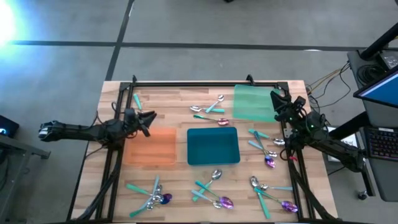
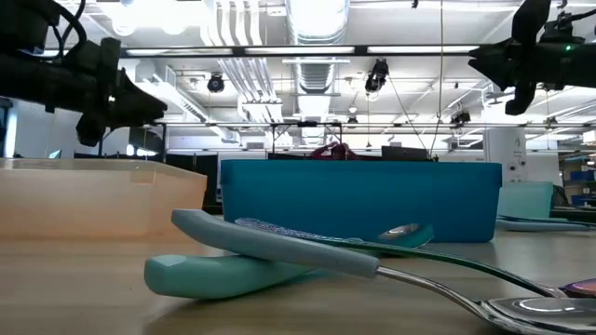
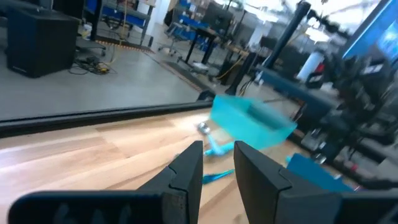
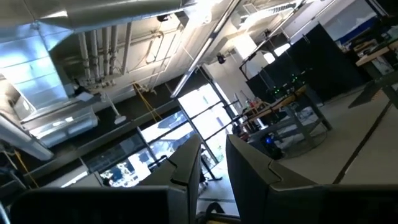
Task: Sort silverware by color (type)
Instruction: Put the blue spoon into the green bin
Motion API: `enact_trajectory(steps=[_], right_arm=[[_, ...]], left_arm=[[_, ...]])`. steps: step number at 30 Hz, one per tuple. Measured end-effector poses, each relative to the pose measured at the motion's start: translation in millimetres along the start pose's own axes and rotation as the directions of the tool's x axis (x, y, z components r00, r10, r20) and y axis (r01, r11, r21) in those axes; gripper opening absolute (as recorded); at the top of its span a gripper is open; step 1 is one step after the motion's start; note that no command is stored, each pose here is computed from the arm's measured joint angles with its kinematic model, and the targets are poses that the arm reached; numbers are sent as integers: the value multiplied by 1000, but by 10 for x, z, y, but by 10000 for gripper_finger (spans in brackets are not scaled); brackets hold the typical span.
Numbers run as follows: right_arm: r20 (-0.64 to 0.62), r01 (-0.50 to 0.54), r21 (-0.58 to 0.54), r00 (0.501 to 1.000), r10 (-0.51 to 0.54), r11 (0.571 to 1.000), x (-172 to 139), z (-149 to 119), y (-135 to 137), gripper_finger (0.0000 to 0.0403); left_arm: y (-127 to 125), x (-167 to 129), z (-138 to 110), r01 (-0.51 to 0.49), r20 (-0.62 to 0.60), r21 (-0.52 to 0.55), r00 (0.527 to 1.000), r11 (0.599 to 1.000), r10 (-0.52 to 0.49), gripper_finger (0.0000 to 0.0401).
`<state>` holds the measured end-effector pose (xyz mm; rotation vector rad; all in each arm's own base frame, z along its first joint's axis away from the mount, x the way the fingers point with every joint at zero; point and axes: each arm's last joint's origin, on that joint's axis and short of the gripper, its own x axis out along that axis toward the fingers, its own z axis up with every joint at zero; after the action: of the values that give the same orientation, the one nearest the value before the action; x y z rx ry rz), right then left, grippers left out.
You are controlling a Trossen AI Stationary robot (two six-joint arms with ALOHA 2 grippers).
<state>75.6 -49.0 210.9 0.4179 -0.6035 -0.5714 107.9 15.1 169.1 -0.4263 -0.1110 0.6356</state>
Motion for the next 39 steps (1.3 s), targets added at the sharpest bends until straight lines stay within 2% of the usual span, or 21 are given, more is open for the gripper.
enact_trajectory(steps=[7, 12, 16, 20, 22, 27, 31, 36, 39], right_arm=[[9, -34, 7, 999, 34, 999, 5, 38, 31, 68], [7, -34, -23, 999, 35, 999, 57, 193, 131, 68], [-71, 2, -119, 997, -11, 993, 169, 307, 222, 68], [-215, 71, -178, 971, -109, 982, 325, 330, 269, 68], [-306, 107, -209, 937, -169, 972, 402, 320, 281, 68], [-543, 188, -319, 767, -342, 929, 666, 197, 273, 68], [-612, 208, -364, 681, -402, 908, 771, 260, 334, 68], [-688, 237, -416, 549, -474, 878, 787, 301, 362, 68], [-713, 276, -421, 489, -503, 864, 783, 286, 351, 68]], left_arm=[[-56, -7, 114, 64, 93, -11, 994, 998, -63, 75], [-92, -7, 186, 71, 111, -7, 991, 997, -70, 75], [-145, 10, 265, 65, 109, 37, 992, 997, -69, 75], [-192, 45, 298, 55, 86, 58, 995, 997, -59, 75], [-206, 68, 286, 48, 67, 56, 996, 997, -51, 75], [-259, 127, 289, 31, 20, 40, 999, 999, -32, 75], [-324, 182, 323, 7, -35, 51, 999, 999, -5, 75], [-408, 256, 391, -49, -141, 114, 988, 992, 65, 75], [-454, 302, 450, -86, -198, 157, 973, 984, 117, 75]])
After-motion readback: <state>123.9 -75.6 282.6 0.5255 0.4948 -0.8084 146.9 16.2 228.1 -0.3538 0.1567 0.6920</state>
